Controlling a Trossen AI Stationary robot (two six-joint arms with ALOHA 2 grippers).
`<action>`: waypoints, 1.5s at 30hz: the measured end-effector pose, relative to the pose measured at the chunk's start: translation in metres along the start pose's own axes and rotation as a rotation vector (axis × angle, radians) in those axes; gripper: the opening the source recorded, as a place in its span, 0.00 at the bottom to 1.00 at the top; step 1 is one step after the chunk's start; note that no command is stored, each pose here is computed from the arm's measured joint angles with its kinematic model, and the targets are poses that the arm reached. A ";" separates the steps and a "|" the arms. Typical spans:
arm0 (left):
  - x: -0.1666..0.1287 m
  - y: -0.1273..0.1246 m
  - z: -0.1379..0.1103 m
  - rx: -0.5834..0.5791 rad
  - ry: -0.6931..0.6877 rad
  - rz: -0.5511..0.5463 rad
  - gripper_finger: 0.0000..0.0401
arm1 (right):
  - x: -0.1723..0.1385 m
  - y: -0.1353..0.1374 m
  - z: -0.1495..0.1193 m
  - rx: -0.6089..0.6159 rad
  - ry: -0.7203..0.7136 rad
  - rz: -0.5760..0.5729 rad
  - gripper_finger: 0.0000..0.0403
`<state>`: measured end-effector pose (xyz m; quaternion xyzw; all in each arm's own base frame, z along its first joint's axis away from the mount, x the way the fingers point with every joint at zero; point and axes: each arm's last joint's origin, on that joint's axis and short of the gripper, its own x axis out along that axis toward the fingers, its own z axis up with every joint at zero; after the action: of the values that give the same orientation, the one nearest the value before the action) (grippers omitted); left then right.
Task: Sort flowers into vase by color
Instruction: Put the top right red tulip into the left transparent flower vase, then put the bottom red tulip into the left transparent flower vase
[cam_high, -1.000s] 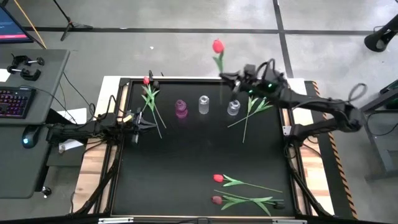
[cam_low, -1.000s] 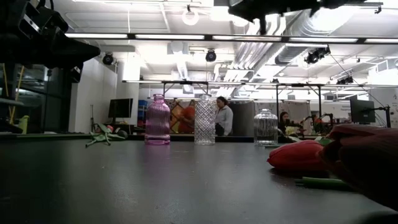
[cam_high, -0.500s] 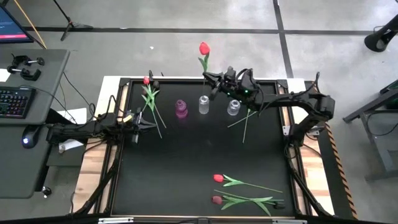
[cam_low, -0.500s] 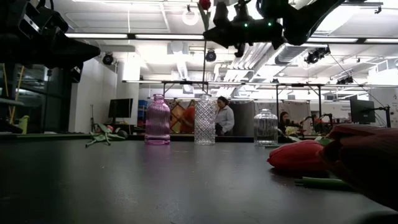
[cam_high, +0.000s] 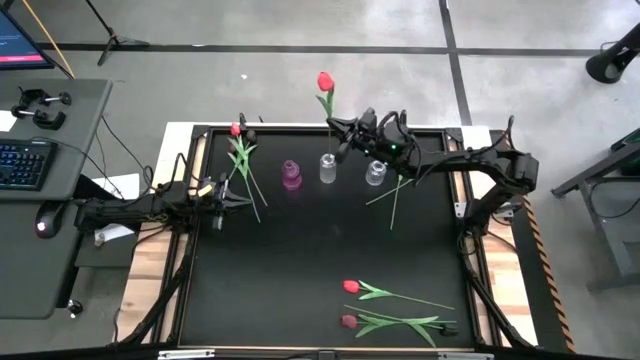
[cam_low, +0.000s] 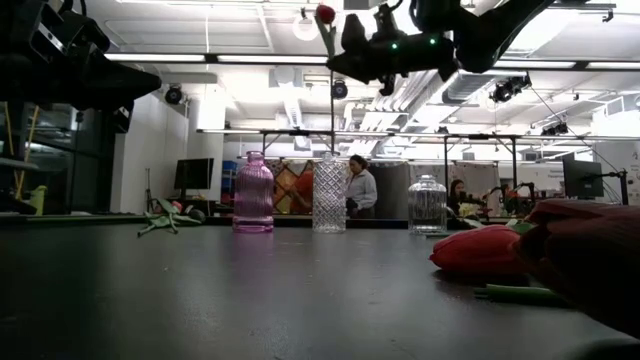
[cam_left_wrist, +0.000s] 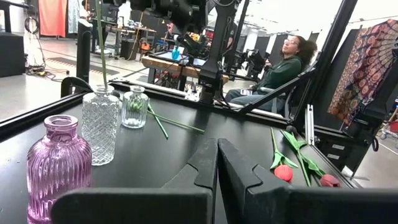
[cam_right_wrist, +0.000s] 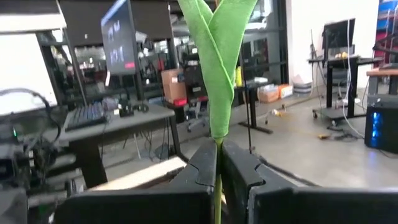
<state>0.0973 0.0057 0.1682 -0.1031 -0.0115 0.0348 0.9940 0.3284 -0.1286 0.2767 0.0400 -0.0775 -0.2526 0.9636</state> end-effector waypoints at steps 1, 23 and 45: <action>0.000 0.000 0.000 0.000 0.000 0.000 0.00 | 0.000 0.000 -0.001 -0.002 0.011 0.002 0.00; 0.000 0.000 0.000 0.000 0.000 0.000 0.00 | -0.004 -0.001 -0.014 0.056 0.200 -0.002 0.12; 0.000 0.000 0.000 0.000 0.000 0.000 0.00 | -0.099 0.007 0.015 0.334 0.921 0.226 0.62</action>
<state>0.0973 0.0057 0.1682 -0.1031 -0.0116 0.0348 0.9940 0.2438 -0.0741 0.2793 0.2925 0.3128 -0.0870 0.8995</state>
